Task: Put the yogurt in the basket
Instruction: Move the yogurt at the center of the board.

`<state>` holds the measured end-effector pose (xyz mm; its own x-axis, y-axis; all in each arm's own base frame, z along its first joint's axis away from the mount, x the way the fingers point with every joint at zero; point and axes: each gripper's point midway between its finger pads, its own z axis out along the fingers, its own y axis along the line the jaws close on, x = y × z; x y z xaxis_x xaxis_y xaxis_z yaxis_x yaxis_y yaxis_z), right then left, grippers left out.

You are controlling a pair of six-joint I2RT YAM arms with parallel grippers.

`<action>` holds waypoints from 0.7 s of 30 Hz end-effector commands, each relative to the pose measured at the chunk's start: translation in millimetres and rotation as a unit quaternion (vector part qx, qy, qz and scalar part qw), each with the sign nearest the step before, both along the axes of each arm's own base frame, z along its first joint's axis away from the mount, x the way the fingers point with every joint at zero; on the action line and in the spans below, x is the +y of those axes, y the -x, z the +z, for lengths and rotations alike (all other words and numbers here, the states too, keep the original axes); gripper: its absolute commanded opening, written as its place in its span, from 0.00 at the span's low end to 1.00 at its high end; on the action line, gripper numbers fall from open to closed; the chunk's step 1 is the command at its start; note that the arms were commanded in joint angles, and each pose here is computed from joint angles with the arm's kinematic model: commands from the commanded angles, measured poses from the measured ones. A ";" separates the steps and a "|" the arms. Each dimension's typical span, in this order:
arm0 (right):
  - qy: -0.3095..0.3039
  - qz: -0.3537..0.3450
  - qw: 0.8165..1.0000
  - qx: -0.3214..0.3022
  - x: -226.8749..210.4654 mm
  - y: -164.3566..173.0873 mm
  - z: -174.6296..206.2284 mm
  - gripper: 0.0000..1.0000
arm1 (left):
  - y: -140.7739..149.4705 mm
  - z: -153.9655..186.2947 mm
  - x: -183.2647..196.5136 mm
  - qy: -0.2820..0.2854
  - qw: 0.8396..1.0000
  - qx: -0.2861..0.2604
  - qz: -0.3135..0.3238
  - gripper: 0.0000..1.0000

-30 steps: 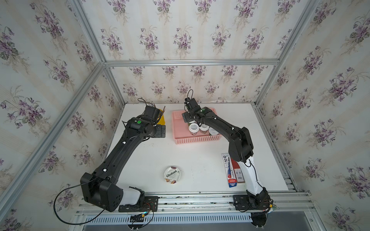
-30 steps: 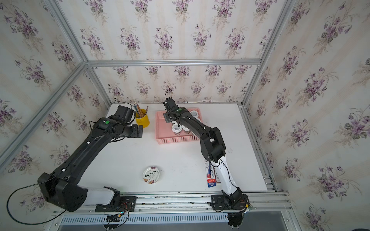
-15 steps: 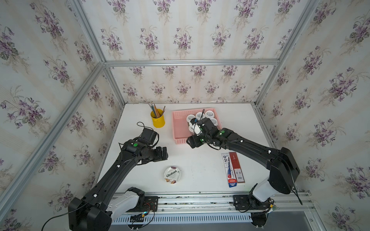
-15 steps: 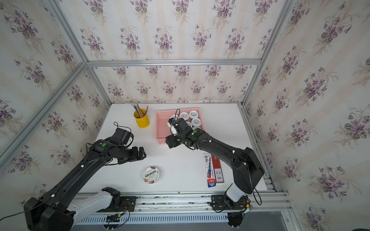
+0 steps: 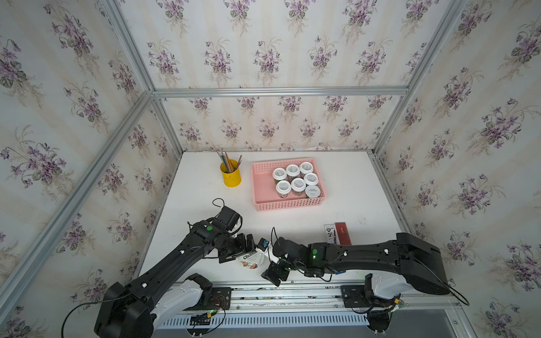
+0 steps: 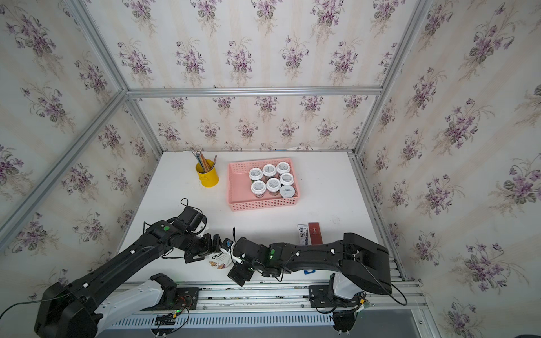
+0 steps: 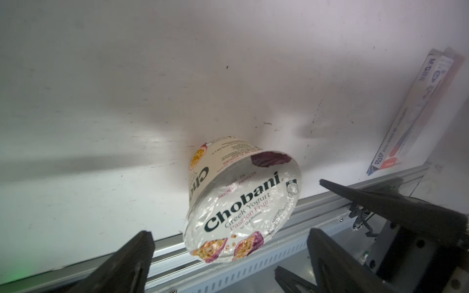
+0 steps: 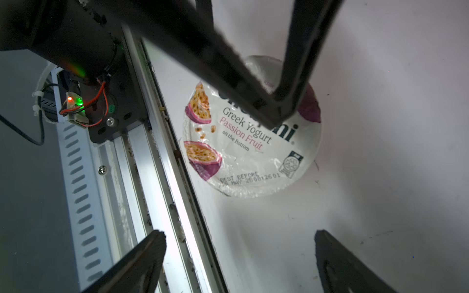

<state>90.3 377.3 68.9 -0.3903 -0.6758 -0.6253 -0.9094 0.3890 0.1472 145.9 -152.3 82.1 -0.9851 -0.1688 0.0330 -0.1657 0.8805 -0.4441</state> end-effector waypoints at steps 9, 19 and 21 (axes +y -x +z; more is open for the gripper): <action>-0.012 -0.093 0.994 -0.056 5.7 -50.7 -13.0 0.90 | -25.1 3.5 -18.6 0.030 0.999 -0.039 -0.006 0.99; -0.036 -0.155 0.986 -0.041 2.7 -93.0 -5.1 0.88 | -38.9 -1.9 -17.5 0.004 0.999 -0.045 -0.015 0.91; -0.026 -0.164 0.985 -0.043 -0.4 -101.0 -9.5 0.88 | -39.3 -1.4 -12.1 -0.006 0.999 -0.050 -0.012 0.90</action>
<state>184.1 371.2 55.4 -0.5178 -0.5194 -0.6798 -0.7587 0.6459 0.0844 181.4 -166.9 77.5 -0.9869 -0.1574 -0.0366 -0.1241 0.8834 -0.4520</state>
